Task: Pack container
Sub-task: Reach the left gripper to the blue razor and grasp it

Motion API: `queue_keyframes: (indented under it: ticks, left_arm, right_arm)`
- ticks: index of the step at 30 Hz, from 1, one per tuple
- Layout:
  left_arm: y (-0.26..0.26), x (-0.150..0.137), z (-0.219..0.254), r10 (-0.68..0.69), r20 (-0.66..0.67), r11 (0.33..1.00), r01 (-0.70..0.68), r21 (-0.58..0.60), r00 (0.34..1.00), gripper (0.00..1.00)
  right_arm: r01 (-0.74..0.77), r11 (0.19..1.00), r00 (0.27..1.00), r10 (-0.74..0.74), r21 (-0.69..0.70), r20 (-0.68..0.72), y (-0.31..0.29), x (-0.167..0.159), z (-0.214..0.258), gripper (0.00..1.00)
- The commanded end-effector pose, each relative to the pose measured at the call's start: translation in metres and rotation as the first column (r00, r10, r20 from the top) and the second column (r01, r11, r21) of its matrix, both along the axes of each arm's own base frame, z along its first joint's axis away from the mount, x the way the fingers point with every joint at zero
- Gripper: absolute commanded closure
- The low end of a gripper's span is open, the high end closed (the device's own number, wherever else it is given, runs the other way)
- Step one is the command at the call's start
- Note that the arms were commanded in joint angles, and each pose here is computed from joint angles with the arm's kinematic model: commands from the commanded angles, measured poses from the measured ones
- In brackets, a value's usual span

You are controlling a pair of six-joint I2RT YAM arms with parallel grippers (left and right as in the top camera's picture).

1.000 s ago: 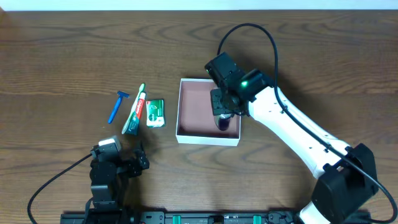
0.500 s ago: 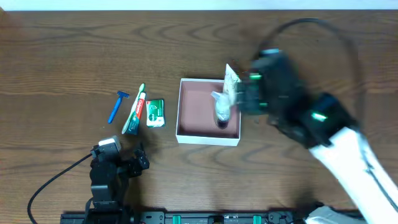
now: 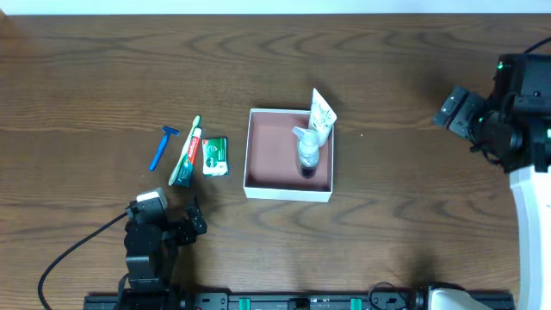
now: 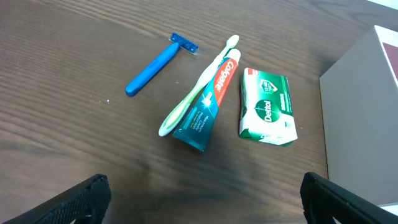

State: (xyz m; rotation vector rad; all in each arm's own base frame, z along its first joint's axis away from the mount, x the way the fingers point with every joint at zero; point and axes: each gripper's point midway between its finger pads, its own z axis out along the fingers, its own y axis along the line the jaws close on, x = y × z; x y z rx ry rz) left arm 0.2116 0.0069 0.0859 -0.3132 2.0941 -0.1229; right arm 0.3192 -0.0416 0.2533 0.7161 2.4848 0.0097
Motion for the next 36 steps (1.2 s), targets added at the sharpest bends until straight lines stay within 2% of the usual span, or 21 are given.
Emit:
queue_keyframes:
  ticks: [1, 3, 8, 12, 15, 17, 21, 25, 31, 36]
  left_arm:
    - [0.006, 0.000, -0.004, 0.014, -0.003, 0.999, -0.014, 0.050, 1.000, 0.02]
    - [0.017, 0.001, 0.000, 0.061, 0.014, 0.994, -0.062, 0.089, 0.998, 0.02]
    - [0.013, 0.008, 0.012, 0.054, 0.071, 0.997, -0.058, 0.055, 0.996, 0.02]
    - [0.010, 0.022, 0.051, 0.038, 0.225, 0.998, -0.048, 0.038, 0.974, 0.02]
    - [0.010, 0.024, 0.075, 0.054, 0.255, 0.998, -0.059, 0.010, 0.965, 0.02]
    - [0.010, 0.024, 0.079, 0.060, 0.206, 0.998, -0.062, 0.001, 0.977, 0.02]
    - [0.010, 0.031, 0.088, 0.048, 0.026, 0.998, -0.049, 0.034, 0.999, 0.02]
    - [0.011, 0.058, 0.107, 0.004, -0.146, 0.994, 0.013, 0.111, 0.989, 0.02]
    - [0.037, 0.115, 0.112, 0.019, -0.378, 0.984, 0.050, 0.172, 0.926, 0.02]
    - [0.071, 0.148, 0.075, 0.058, -0.538, 0.985, 0.039, 0.167, 0.841, 0.02]
  right_arm:
    - [-0.003, 0.999, 1.000, 0.005, 0.044, -0.025, 0.001, 0.003, -0.009, 0.01]
    - [-0.003, 0.999, 0.999, 0.005, 0.045, -0.034, 0.001, 0.006, -0.012, 0.01]
    - [-0.003, 0.999, 0.999, 0.005, 0.045, -0.041, 0.000, 0.009, -0.016, 0.01]
    - [-0.003, 0.999, 0.999, 0.005, 0.045, -0.042, 0.000, 0.009, -0.016, 0.01]
    - [-0.003, 0.999, 0.999, 0.005, 0.045, -0.041, 0.001, 0.009, -0.016, 0.01]
    - [-0.003, 0.999, 0.999, 0.005, 0.045, -0.042, 0.000, 0.009, -0.016, 0.01]
    - [-0.003, 0.999, 0.999, 0.005, 0.045, -0.041, 0.000, 0.009, -0.016, 0.01]
    - [-0.003, 0.999, 0.999, 0.005, 0.045, -0.041, 0.001, 0.009, -0.016, 0.01]
    - [-0.003, 0.999, 0.999, 0.005, 0.045, -0.042, 0.000, 0.009, -0.016, 0.01]
    - [-0.003, 0.999, 0.999, 0.005, 0.045, -0.041, 0.001, 0.009, -0.016, 0.01]
